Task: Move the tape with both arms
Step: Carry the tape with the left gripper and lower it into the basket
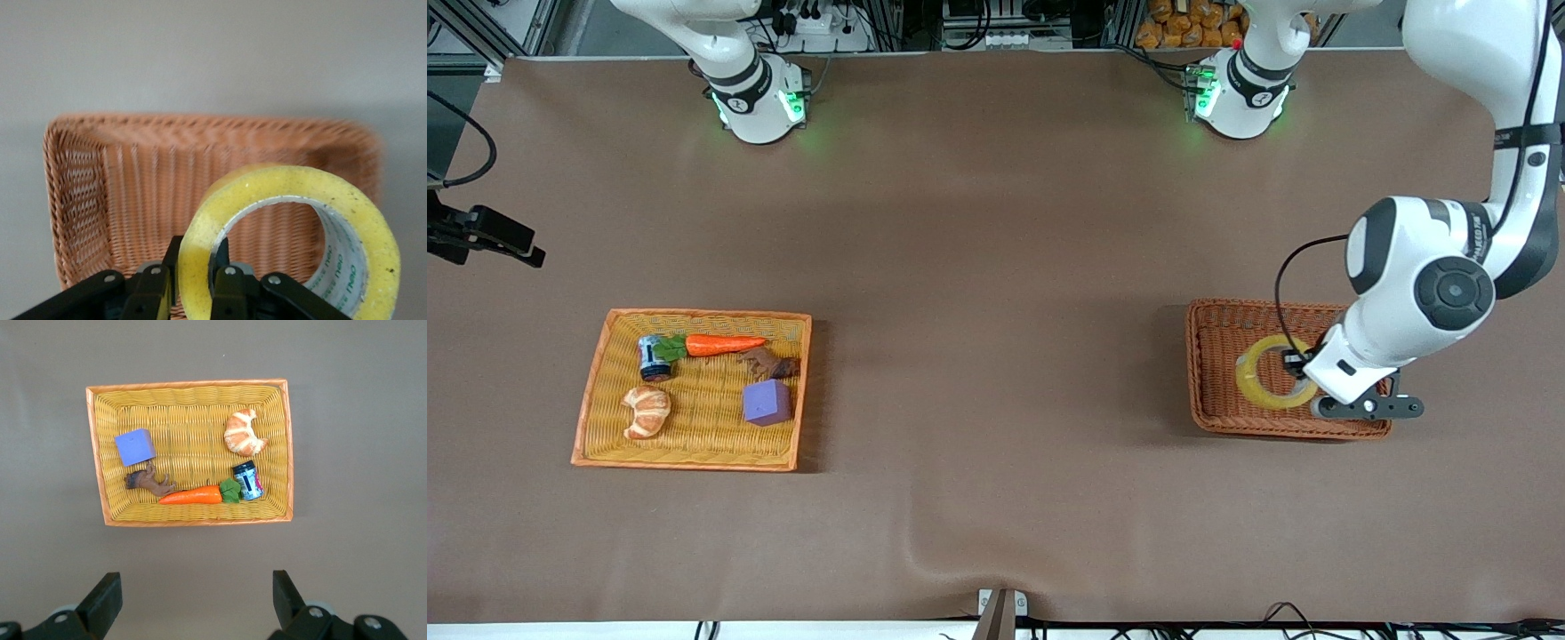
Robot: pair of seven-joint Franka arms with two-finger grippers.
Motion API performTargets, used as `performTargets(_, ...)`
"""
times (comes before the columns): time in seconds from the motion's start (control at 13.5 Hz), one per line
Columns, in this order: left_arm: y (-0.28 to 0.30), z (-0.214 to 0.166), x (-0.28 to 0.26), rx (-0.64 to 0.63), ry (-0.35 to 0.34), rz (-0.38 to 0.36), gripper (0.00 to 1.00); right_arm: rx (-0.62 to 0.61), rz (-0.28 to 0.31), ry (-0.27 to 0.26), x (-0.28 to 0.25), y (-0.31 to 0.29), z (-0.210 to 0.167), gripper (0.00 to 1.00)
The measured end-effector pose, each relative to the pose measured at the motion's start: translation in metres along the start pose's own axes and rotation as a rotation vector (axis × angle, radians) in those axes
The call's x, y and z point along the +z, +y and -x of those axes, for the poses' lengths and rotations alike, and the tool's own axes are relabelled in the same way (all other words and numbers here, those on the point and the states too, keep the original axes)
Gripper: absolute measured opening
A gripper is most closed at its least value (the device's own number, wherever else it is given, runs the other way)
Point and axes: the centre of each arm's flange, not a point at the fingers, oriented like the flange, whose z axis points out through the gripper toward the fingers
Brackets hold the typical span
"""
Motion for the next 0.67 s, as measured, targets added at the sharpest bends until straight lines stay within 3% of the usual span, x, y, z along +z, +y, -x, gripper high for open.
performTargets(0.15,-0.013,0.01,0.028,0.001,-0.028,0.005,0.22,-0.004,0.001,0.014,-0.002,-0.002,-0.001,1.0)
performTargets(0.52,-0.043,0.012,0.076,0.014,-0.015,0.025,0.22,-0.005,0.003,0.021,-0.003,-0.003,-0.002,1.0)
performTargets(0.67,-0.042,0.008,0.073,0.016,0.003,0.027,0.4,-0.005,0.003,0.021,-0.003,-0.003,-0.002,1.0)
